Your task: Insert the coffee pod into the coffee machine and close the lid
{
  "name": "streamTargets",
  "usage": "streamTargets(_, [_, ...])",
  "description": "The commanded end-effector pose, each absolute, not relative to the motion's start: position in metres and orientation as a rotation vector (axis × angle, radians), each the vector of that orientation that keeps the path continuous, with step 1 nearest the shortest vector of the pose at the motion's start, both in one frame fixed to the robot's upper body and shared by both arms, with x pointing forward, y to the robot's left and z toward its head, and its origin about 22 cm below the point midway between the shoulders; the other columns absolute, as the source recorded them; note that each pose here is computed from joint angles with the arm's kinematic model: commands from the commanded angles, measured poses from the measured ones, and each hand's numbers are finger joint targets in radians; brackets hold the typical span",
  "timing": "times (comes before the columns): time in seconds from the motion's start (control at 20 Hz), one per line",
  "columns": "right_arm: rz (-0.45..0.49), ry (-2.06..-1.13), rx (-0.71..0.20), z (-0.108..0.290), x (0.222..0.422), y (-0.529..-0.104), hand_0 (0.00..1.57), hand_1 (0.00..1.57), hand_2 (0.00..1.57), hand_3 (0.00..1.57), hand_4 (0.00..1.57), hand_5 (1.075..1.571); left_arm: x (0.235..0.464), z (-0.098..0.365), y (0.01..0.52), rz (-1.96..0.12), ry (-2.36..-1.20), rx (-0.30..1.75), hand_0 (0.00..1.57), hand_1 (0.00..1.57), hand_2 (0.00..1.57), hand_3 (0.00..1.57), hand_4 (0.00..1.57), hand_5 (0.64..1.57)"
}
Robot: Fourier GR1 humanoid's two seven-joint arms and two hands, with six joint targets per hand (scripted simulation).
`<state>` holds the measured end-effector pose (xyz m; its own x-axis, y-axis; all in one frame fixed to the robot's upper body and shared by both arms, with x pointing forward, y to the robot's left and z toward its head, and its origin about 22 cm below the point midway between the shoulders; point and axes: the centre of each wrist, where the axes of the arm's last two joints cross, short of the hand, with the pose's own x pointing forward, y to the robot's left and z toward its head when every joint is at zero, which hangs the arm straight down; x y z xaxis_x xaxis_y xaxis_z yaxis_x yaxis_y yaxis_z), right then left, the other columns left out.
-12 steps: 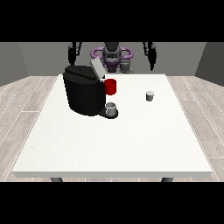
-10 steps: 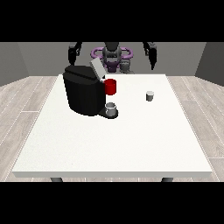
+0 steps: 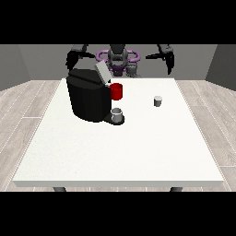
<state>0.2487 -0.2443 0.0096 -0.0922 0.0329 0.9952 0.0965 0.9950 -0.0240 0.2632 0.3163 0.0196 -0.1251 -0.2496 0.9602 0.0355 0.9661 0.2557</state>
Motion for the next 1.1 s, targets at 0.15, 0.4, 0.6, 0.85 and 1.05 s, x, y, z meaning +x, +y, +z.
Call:
streamTargets(0.15, [-0.066,-1.769,-0.061,0.031,0.263,-0.225,0.00,0.00,0.00,0.00,0.17,1.571,0.306,0.043,0.351,-0.265,-1.633,0.221,0.00,0.00,0.00,0.00,0.00,1.571])
streamTargets(0.4, [-0.015,-1.739,-0.032,0.029,0.249,-0.237,0.00,0.00,0.00,0.00,0.17,1.571,0.311,0.034,0.379,-0.278,-1.532,0.301,0.00,0.00,0.00,0.00,0.00,1.571])
streamTargets(0.6, [-0.050,-1.780,-0.065,0.043,0.265,-0.224,0.00,0.00,0.00,0.00,0.12,1.571,0.318,0.029,0.394,-0.274,-1.523,0.272,0.00,0.00,0.00,0.00,0.00,1.571])
streamTargets(0.85, [-0.028,-1.835,-0.037,0.031,0.259,-0.208,0.00,0.00,0.00,0.00,0.26,1.571,0.322,0.011,0.392,-0.316,-1.481,0.303,0.00,0.00,0.00,0.00,0.00,1.571])
streamTargets(1.05, [-0.030,-1.731,-0.063,0.046,0.272,-0.211,0.00,0.00,0.00,0.00,0.35,1.571,0.340,0.017,0.374,-0.402,-1.382,0.360,0.00,0.00,0.00,0.00,0.00,1.571])
